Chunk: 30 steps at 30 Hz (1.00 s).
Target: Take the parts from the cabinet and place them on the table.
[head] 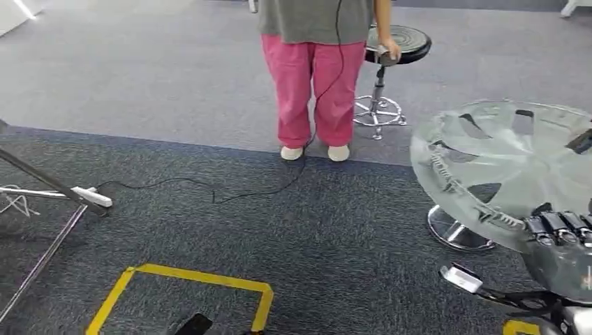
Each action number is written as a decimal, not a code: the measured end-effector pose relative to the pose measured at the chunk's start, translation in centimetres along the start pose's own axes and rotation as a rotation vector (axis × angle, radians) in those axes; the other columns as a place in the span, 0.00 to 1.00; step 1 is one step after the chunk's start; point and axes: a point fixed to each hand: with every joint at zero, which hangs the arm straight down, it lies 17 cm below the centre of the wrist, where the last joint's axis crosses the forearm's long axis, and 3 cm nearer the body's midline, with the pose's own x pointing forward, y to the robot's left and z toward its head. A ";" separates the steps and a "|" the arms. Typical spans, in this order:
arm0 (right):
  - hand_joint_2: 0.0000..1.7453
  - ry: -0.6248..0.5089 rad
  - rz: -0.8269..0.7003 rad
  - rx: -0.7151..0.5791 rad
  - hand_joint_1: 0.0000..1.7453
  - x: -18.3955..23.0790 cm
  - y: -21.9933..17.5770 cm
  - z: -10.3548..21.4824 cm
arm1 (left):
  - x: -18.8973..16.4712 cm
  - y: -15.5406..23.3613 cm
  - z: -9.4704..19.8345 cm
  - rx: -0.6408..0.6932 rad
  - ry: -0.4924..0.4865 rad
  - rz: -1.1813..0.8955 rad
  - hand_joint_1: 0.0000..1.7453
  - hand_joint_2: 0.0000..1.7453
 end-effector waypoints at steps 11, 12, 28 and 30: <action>1.00 0.064 0.036 0.053 1.00 -1.6 -1.2 2.8 | 1.4 0.2 -0.7 -0.007 -0.023 0.009 0.00 0.00; 1.00 0.067 0.037 0.059 1.00 -1.6 -1.2 3.0 | 1.8 0.4 -0.9 -0.003 -0.030 0.010 0.00 0.00; 1.00 0.137 0.051 0.054 1.00 -3.3 -2.1 3.4 | 2.7 1.4 -1.7 0.017 -0.043 0.005 0.00 0.00; 1.00 0.146 0.052 0.053 1.00 -3.5 -2.2 3.4 | 2.8 1.2 -1.7 0.012 -0.044 0.009 0.00 0.00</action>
